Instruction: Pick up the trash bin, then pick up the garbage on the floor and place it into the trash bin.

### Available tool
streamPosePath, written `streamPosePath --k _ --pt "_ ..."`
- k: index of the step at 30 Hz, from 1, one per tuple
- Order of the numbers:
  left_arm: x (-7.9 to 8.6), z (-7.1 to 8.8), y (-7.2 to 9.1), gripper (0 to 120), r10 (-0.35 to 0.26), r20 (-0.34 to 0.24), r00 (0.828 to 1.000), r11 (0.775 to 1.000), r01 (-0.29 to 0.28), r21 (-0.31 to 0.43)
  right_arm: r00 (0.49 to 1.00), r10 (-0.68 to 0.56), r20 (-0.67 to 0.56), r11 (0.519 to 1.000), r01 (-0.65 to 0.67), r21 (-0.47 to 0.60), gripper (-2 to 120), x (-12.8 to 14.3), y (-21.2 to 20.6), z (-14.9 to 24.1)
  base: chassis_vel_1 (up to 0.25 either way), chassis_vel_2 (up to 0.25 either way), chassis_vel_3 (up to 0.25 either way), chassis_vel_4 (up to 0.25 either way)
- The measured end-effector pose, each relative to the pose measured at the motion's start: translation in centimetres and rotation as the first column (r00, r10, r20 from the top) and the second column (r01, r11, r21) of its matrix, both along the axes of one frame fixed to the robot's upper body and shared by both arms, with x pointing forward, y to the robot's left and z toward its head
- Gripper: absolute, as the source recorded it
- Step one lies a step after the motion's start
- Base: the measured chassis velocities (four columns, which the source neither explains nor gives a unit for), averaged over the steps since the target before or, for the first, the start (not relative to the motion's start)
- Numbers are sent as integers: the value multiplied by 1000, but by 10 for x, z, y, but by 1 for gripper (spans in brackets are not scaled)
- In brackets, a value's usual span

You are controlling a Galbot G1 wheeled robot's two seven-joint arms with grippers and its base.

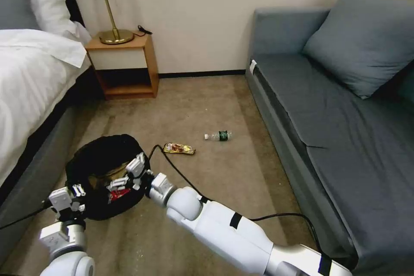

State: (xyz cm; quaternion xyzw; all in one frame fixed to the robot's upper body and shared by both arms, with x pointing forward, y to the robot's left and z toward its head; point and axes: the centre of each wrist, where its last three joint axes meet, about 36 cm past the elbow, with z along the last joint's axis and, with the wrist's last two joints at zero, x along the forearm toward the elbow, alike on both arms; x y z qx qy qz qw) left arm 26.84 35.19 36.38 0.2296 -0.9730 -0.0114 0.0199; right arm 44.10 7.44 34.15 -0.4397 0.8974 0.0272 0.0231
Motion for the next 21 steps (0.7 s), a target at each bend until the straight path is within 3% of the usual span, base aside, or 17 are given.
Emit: streamPosePath --k 6,12,21 --pt "0 -2 7 6 8 -2 1000 1000 -8 2 993 -113 -43 994 113 2 100 11 -32 -21 0 0 0 0" --pt "-2 -12 15 6 27 -12 1000 1000 -27 16 961 -257 -98 965 250 -81 100 26 -79 -56 0 0 0 0" --pt "-3 -18 15 6 42 -17 999 999 -41 23 945 -299 -131 951 284 -122 100 37 -111 -81 0 0 0 0"
